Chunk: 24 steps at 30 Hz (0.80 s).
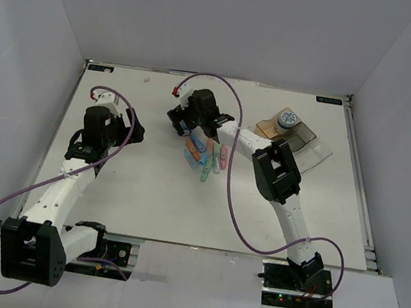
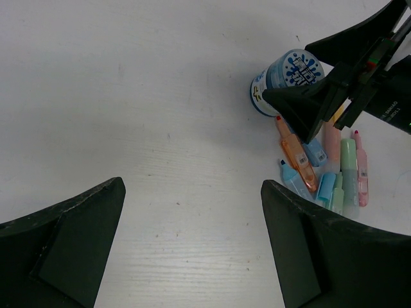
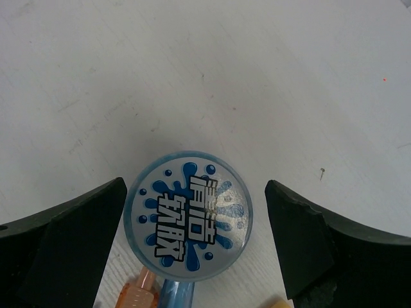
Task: Sort the stationery into containers
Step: Pick up the stationery from the center of the board.
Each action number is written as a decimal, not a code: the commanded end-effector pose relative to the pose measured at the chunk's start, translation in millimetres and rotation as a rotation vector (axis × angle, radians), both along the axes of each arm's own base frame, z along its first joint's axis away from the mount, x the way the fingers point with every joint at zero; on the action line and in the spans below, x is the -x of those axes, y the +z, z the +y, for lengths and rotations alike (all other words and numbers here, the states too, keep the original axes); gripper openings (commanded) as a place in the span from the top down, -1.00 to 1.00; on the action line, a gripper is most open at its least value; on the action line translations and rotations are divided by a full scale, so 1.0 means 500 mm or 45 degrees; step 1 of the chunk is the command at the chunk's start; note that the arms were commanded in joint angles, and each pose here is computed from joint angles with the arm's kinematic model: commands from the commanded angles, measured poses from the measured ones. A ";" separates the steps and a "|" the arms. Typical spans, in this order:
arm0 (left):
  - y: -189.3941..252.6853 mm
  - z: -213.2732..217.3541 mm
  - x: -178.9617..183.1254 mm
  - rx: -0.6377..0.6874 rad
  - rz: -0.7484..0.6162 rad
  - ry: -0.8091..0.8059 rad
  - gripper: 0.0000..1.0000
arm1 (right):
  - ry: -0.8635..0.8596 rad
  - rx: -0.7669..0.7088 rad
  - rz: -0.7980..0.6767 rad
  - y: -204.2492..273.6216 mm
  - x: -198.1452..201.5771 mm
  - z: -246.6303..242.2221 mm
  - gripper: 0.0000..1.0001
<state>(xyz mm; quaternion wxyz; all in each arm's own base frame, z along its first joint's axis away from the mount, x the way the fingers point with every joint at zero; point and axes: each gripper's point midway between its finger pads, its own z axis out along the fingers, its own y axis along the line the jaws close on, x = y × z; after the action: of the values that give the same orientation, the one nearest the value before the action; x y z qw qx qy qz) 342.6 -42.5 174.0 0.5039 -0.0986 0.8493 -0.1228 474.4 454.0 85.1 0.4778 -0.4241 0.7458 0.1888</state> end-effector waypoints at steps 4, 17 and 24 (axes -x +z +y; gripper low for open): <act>0.015 -0.002 -0.007 0.005 -0.032 -0.014 -0.96 | -0.013 -0.039 -0.038 0.028 -0.013 0.011 -0.61; 0.016 -0.004 -0.005 0.010 -0.033 -0.020 -0.96 | -0.204 -0.154 -0.228 0.279 -0.024 -0.131 0.27; 0.019 -0.006 -0.006 0.014 -0.037 -0.027 -0.96 | -0.632 -0.093 -0.233 0.281 -0.074 -0.421 0.27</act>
<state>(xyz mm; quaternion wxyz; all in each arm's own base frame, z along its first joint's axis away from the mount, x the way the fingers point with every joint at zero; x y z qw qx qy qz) 342.8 -43.9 174.6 0.5043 -0.0964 0.8488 -0.1264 484.9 314.5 204.7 0.5511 -0.3132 0.7655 0.1100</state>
